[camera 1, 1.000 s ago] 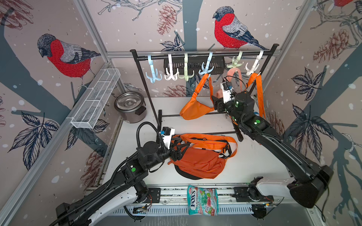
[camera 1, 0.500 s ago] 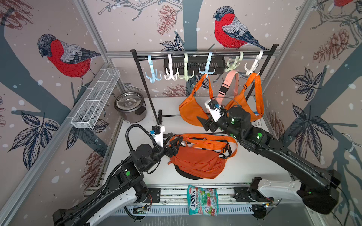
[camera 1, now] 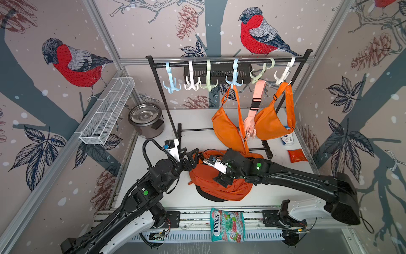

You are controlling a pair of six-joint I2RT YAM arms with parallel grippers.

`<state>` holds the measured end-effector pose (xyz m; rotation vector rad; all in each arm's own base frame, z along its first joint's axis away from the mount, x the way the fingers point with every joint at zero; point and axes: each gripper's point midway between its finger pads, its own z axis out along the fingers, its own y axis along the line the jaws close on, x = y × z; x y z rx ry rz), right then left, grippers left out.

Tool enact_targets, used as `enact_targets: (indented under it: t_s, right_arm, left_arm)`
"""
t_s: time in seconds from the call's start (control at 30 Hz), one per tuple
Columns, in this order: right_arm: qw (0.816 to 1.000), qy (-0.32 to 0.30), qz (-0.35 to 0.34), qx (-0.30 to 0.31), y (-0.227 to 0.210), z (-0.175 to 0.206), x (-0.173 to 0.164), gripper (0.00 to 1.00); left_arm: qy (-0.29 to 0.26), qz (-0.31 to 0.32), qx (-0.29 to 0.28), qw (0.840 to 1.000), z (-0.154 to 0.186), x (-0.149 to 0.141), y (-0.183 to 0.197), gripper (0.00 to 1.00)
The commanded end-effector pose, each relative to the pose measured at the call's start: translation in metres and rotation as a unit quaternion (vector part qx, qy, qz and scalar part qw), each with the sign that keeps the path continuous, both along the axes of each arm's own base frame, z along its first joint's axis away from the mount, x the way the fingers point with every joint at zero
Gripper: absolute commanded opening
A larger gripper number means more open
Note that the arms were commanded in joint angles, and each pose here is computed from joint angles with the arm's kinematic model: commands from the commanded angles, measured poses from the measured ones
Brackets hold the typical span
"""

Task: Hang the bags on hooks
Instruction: Pick up the bag from the bag.

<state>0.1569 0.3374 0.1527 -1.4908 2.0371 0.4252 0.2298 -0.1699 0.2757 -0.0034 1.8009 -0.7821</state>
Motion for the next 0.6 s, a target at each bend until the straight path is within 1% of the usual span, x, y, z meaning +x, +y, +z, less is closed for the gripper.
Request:
enact_targets:
  t_s: [0.0,0.1,0.27,0.37,0.43,0.47,0.5,0.57]
  right_arm:
    - [0.998,0.034,-0.002,-0.046,-0.002,-0.024,-0.006,0.85]
    - [0.996,0.050,0.005,-0.073,0.000,-0.046,-0.011,0.85]
    - [0.994,0.068,0.021,-0.088,0.008,-0.066,-0.023,0.84]
    - [0.992,0.067,0.019,-0.101,0.009,-0.077,-0.024,0.81]
    - [0.992,0.067,0.011,-0.110,0.008,-0.083,-0.022,0.74]
    - [0.991,0.067,0.009,-0.114,0.008,-0.085,-0.021,0.69]
    - [0.991,0.068,0.007,-0.118,0.008,-0.087,-0.020,0.61]
    - [0.990,0.071,0.005,-0.120,0.010,-0.088,-0.020,0.39]
  left_arm:
    - [-0.008,0.004,-0.025,1.000,0.012,0.002,-0.001,0.76]
    - [-0.008,0.005,-0.027,1.000,0.013,0.001,0.000,0.76]
    - [-0.010,0.017,-0.029,0.999,0.015,-0.001,0.008,0.76]
    - [-0.013,0.027,-0.033,0.999,0.017,-0.003,0.014,0.76]
    - [-0.017,0.032,-0.039,0.999,0.018,-0.004,0.018,0.75]
    - [-0.018,0.033,-0.041,0.998,0.019,-0.004,0.019,0.75]
    - [-0.020,0.036,-0.043,0.998,0.020,-0.005,0.021,0.75]
    - [-0.024,0.037,-0.046,0.998,0.022,-0.006,0.023,0.75]
